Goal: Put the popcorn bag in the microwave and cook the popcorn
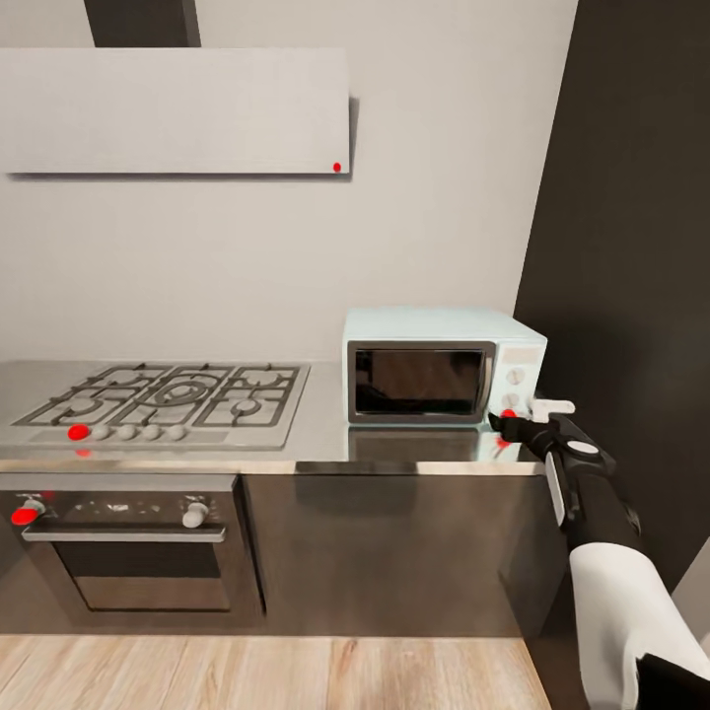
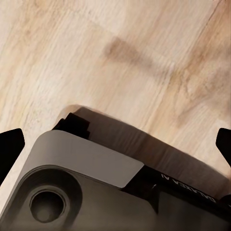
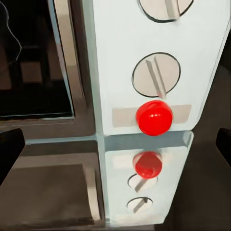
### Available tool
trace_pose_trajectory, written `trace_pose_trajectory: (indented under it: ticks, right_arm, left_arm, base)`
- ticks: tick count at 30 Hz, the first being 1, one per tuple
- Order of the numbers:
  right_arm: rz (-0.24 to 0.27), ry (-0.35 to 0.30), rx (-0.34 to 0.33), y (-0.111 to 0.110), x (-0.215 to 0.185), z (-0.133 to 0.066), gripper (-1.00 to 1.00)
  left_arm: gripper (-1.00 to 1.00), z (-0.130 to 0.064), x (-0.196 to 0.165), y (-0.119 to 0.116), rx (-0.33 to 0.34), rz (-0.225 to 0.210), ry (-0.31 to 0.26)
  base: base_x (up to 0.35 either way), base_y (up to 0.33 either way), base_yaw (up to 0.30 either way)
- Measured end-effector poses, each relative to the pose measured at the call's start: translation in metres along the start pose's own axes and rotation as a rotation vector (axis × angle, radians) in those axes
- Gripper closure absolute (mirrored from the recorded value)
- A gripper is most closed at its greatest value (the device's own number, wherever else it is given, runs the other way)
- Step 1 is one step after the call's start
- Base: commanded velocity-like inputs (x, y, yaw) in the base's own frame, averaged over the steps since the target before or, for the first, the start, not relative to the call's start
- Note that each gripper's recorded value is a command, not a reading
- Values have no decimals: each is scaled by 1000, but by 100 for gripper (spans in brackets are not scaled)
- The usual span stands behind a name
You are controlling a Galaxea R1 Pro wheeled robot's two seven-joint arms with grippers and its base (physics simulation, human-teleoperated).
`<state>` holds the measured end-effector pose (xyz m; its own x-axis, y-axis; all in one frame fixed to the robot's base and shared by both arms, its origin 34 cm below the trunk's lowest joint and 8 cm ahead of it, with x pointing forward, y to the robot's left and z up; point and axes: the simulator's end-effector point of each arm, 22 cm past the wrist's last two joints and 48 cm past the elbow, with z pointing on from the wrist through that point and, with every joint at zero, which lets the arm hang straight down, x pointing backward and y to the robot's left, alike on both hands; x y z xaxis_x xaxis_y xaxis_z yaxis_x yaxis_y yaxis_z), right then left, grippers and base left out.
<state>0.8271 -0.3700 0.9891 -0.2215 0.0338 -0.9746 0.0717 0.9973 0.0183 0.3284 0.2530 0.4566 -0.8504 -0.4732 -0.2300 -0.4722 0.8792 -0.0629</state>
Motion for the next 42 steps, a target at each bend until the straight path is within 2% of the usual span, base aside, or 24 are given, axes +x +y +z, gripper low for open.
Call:
trace_pose_trajectory:
  ticks: [2, 6, 11, 17, 20, 27, 29, 32, 33, 42]
  right_arm:
    - [-3, 5, 4, -3, 2, 0, -100]
    - [-17, 22, 29, -24, 8, 0, -100]
    - [-31, -6, 35, -30, 2, 0, -100]
    - [-29, -9, 26, -26, 2, 0, -100]
    - [-25, 16, 16, -21, 14, 3, -100]
    - [-14, 29, -3, -9, 21, 5, -100]
    - [-13, 62, -7, -6, 36, 8, -100]
    - [-13, 74, -9, -4, 42, 9, -100]
    - [-14, 72, -11, -4, 42, 9, 100]
    - [-14, 67, -10, -6, 40, 8, 100]
  left_arm:
    - [-100, 0, 0, 0, 0, 0, -1]
    - [-100, 0, -1, 0, 1, 1, -1]
    - [-100, 0, 0, -1, 2, 2, 0]
    - [-100, 0, 1, -1, 3, 4, 4]
    - [-100, 0, 1, -1, 2, 4, 2]
    - [-100, 0, 1, -1, 2, 4, 2]
    - [-100, 0, 1, -1, 2, 4, 1]
    - [-100, 0, 1, -1, 2, 4, 2]
    - [-100, 0, 1, -1, 2, 4, 1]
    - [-100, 0, 1, -1, 2, 4, 1]
  base:
    - [0, 0, 0]
    - [0, 0, 0]
    - [3, -56, 0]
    - [114, -244, 0]
    - [51, -87, 0]
    - [5, -9, 0]
    - [0, 0, 0]
    - [0, 0, 0]
    - [0, 0, 0]
    - [0, 0, 0]
